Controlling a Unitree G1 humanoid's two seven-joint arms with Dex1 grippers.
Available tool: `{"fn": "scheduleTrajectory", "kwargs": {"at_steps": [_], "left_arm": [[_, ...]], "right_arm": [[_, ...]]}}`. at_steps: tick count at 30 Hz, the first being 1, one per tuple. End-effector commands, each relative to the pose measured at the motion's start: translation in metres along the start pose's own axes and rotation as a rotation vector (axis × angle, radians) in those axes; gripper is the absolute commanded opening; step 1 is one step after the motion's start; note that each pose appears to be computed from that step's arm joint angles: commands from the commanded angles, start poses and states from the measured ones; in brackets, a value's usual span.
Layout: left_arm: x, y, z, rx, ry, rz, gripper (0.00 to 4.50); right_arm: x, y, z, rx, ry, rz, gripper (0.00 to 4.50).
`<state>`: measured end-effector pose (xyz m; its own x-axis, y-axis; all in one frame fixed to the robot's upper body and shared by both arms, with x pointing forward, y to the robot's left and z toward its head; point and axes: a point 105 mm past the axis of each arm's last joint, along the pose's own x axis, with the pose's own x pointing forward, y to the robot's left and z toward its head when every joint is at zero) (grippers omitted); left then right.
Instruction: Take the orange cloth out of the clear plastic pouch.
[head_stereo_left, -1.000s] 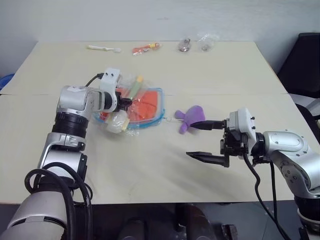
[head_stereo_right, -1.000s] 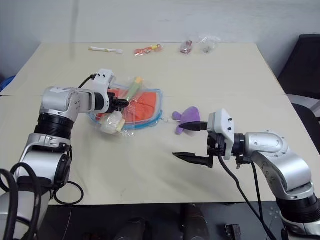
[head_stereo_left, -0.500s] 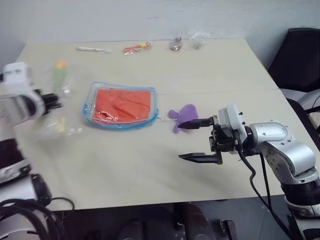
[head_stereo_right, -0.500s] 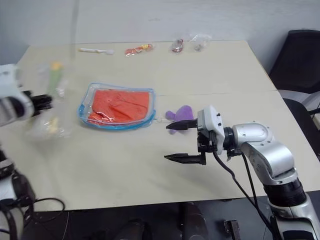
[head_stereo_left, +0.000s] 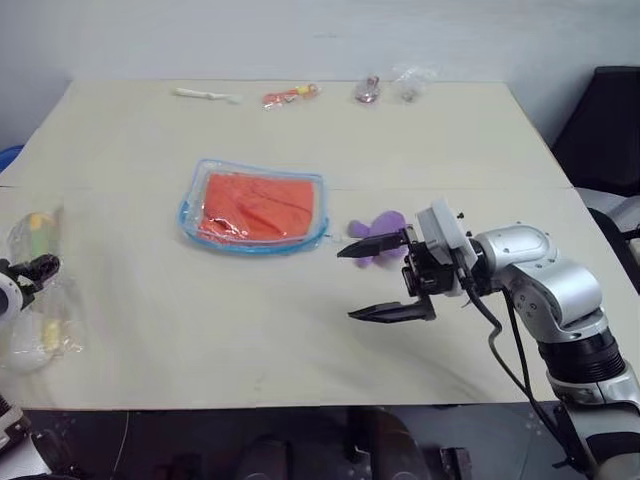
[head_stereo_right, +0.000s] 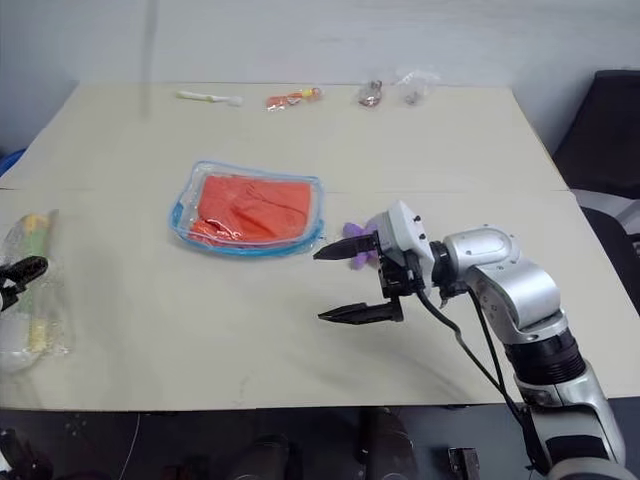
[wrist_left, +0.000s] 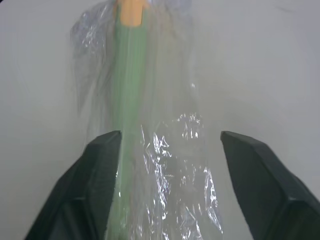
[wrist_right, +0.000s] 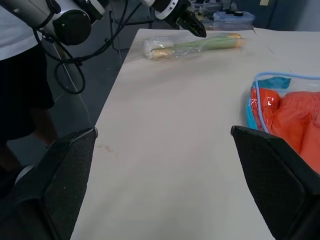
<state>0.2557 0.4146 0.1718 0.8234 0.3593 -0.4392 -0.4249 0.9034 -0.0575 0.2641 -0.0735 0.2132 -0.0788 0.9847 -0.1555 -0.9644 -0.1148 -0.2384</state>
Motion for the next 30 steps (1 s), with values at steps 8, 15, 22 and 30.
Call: {"fn": "scheduleTrajectory", "kwargs": {"at_steps": [8, 15, 22, 30], "left_arm": [[-0.062, -0.093, 0.083, 0.705, -0.426, -0.481, 4.48], [-0.043, -0.154, 0.036, 1.297, -0.34, -0.84, 4.48], [-0.079, -0.232, 0.027, 1.204, -0.459, -1.256, 4.48], [-0.038, -0.193, 0.01, 1.546, -0.297, -1.129, 4.48]], "right_arm": [[-0.009, -0.005, 0.006, -0.026, -0.018, -0.077, 4.5], [-0.014, -0.006, 0.008, -0.032, -0.016, -0.151, 4.5], [-0.027, -0.011, -0.002, -0.05, 0.052, -0.278, 4.5], [-0.027, -0.002, -0.001, -0.039, 0.06, -0.304, 4.5]]}}
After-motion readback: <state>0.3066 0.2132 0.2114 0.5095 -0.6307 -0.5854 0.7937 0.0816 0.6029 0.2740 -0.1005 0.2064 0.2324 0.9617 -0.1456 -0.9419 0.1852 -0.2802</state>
